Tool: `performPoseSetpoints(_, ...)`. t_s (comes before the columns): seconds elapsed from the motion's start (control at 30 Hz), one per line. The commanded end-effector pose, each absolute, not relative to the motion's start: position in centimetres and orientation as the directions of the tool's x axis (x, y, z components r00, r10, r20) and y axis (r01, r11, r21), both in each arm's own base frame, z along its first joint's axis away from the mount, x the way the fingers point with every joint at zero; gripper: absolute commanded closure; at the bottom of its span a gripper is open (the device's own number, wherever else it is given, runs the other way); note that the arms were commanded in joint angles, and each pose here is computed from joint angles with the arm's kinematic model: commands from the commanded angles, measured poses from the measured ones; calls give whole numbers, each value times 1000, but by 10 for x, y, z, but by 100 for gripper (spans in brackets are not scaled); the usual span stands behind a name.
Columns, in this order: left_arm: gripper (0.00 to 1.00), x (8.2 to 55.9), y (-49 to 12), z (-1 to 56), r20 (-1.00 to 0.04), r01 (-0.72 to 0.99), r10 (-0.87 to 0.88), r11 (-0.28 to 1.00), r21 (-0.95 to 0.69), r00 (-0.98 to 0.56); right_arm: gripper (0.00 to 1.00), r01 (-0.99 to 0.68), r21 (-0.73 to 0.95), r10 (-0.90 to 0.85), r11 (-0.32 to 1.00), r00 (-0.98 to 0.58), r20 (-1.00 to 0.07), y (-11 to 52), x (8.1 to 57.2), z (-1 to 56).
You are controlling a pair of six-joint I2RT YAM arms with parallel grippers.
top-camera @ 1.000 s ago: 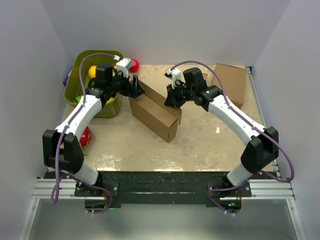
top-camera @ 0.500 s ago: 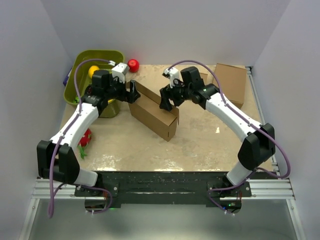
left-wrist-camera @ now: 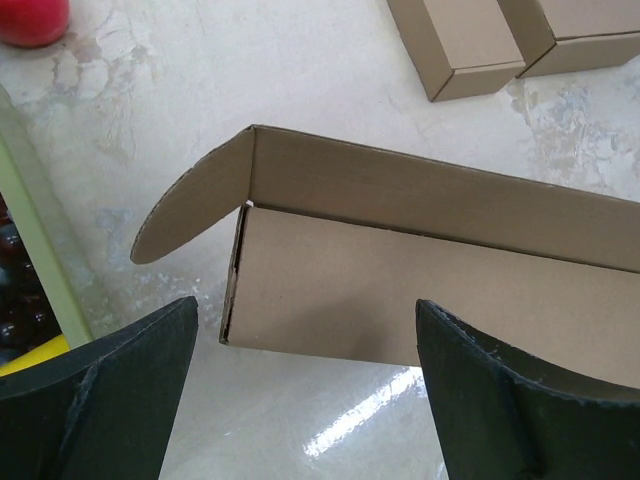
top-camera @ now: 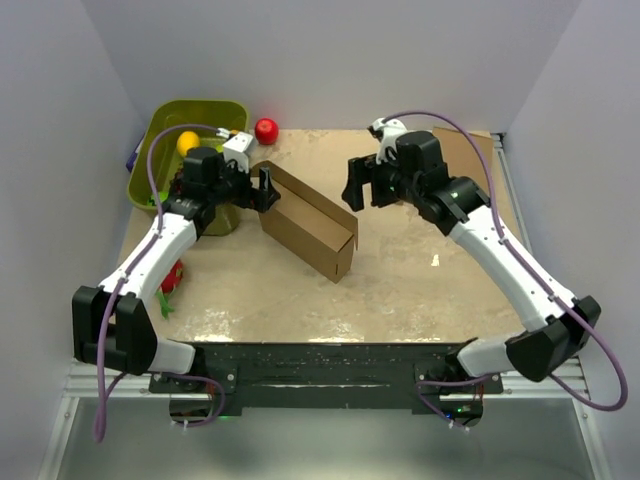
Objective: Fold the paper box
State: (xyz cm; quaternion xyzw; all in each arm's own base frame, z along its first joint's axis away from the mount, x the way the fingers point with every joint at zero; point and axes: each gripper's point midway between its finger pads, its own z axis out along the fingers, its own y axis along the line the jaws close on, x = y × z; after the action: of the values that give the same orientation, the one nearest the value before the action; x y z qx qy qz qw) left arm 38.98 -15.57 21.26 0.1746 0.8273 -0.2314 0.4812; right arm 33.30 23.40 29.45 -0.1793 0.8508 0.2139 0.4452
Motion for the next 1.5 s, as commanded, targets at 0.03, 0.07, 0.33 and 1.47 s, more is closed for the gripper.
performPoseSetpoints(0.03,7,394,-156,215,-900,531,66,825,-194,-431,13,-352,270,-13,896,-629,-777,218,306,282)
performPoseSetpoints(0.07,6,393,-156,214,-899,531,65,824,-196,-432,13,-337,283,-5,898,-650,-760,219,301,274)
performPoseSetpoints(0.33,7,392,-159,209,-901,541,57,815,-208,-431,18,-289,266,-14,919,-701,-713,228,275,244)
performPoseSetpoints(1.47,7,310,-226,235,-906,758,-2,547,-354,-422,45,-128,111,-20,986,-739,-673,175,253,245)
